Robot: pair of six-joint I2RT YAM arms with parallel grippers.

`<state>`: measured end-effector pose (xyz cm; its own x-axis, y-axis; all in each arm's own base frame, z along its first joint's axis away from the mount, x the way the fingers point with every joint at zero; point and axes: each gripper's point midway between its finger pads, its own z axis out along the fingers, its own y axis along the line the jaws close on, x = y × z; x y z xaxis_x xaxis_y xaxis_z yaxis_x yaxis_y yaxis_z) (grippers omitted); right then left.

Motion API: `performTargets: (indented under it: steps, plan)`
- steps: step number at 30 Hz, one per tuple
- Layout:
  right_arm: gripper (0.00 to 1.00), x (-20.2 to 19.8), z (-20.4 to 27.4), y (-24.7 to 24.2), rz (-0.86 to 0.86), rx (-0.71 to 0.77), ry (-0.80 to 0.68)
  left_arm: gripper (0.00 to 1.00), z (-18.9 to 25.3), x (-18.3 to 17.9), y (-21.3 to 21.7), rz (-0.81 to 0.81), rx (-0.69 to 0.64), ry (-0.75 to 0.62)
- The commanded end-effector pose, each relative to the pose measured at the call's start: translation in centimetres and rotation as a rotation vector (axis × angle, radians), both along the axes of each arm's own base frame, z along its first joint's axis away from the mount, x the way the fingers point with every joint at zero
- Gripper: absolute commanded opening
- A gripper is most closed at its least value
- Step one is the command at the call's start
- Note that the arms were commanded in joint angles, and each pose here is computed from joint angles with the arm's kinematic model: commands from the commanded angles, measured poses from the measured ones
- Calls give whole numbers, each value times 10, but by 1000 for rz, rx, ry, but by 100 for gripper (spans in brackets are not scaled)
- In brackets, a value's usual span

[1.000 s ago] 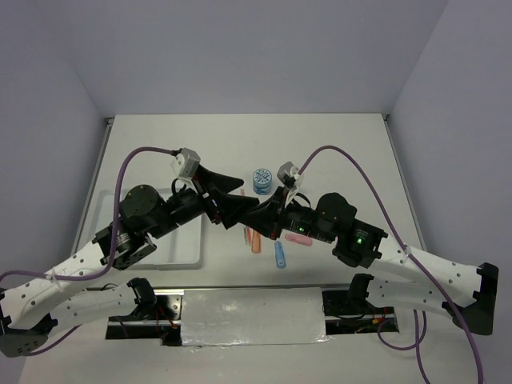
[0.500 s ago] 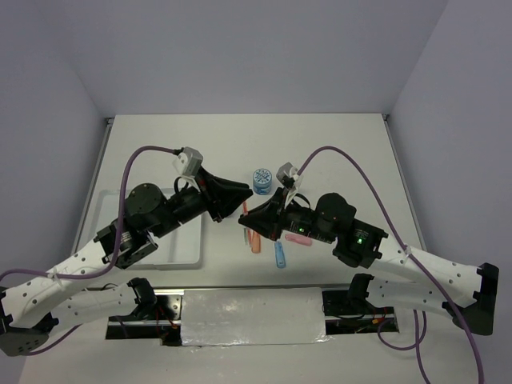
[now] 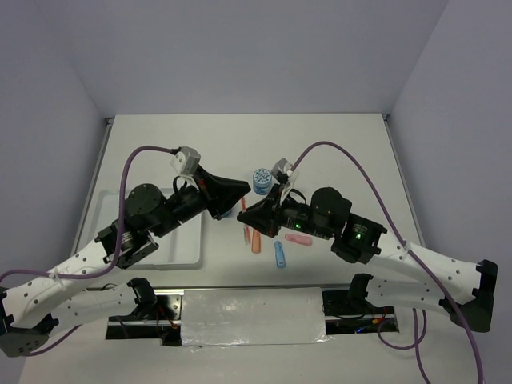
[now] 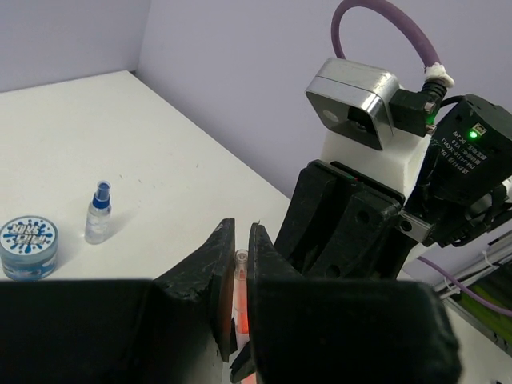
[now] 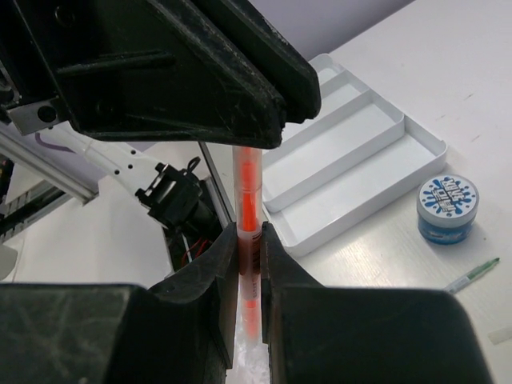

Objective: Sort the stationery into containers
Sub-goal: Close the pen cap on the pen.

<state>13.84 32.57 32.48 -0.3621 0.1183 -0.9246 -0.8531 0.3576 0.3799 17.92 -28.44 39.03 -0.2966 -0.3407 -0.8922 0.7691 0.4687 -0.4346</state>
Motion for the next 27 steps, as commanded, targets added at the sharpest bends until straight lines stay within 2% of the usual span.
performTargets:
  steps: [1,4,7,11,14,18,21,23,26,27]
  plan:
    - [0,12,73,2,-49,127,-129,0,-12,-10,-9,-66,7,31]
    - [0,26,126,-2,-102,167,-213,0,-39,-9,-12,-66,36,86]
    - [0,39,158,-9,-117,222,-247,0,-64,-11,-11,-67,37,139]
    - [0,59,186,-21,-161,273,-274,0,-93,-21,-19,-106,46,195]
    - [0,59,205,-24,-146,308,-288,0,-114,-30,-29,-132,68,218]
    - [0,63,222,-25,-145,319,-317,0,-148,-44,-41,-136,159,260]
    - [0,64,220,-25,-141,311,-319,0,-149,-43,-36,-110,139,269]
    - [0,61,202,-17,-102,280,-308,0,-139,-37,-25,-55,118,269]
    - [0,57,148,0,-51,220,-234,0,-118,-14,7,141,138,263]
    - [0,59,108,10,-43,165,-179,3,-91,3,26,277,105,248]
